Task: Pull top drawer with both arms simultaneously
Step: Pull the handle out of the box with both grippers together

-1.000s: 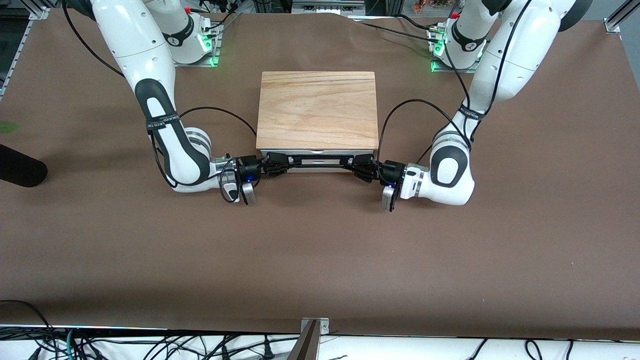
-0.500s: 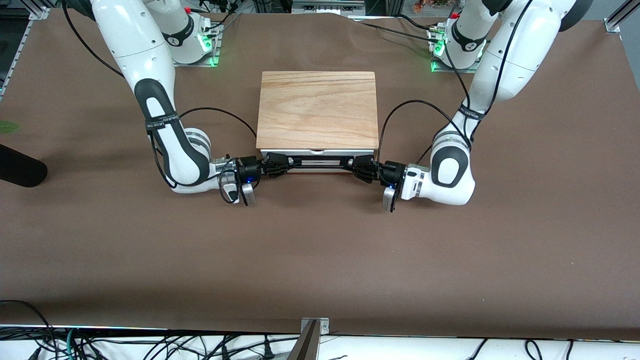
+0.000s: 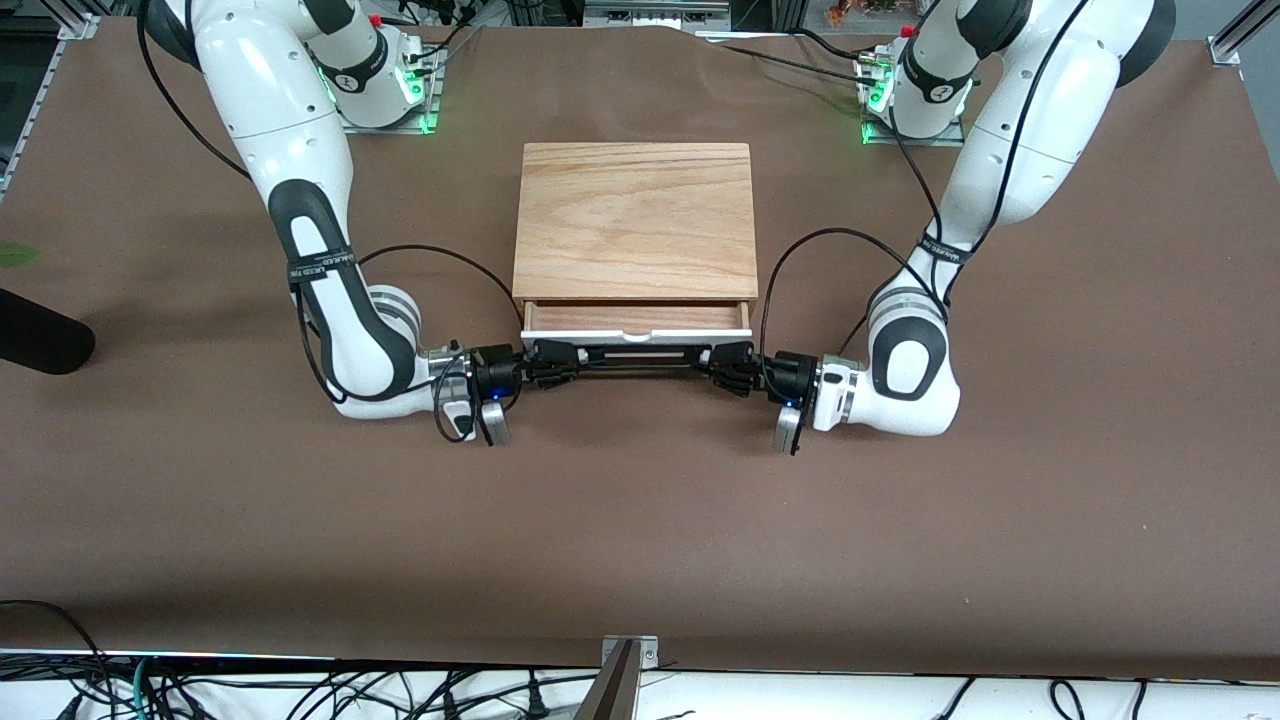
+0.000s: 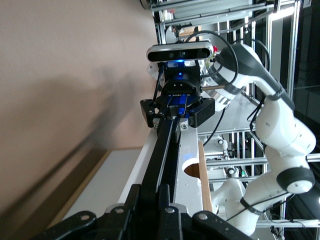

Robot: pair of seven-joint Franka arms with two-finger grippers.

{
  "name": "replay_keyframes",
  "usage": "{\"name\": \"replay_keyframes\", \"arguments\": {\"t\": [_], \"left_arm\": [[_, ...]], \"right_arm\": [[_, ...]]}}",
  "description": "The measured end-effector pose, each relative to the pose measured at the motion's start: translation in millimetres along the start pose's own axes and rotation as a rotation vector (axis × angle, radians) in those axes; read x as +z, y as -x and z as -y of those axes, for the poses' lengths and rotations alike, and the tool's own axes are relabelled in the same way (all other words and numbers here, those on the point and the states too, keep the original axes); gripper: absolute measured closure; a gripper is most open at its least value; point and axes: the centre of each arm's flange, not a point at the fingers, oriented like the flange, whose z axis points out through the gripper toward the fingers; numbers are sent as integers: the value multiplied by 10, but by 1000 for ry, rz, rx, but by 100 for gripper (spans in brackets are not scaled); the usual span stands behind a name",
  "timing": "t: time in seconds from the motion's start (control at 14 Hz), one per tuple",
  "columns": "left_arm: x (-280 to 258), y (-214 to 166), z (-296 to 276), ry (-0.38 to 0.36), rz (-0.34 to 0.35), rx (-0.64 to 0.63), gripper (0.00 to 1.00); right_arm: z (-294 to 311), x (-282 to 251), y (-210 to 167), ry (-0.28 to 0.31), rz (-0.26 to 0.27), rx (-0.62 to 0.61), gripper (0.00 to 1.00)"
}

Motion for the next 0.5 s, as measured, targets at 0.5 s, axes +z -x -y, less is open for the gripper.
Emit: {"name": "replay_keyframes", "arguments": {"t": [0.5], "left_arm": [[-145,-554,75,-15,-73,-22,81]], "right_arm": [[39,-115,-513,43,-85,15,82]]}}
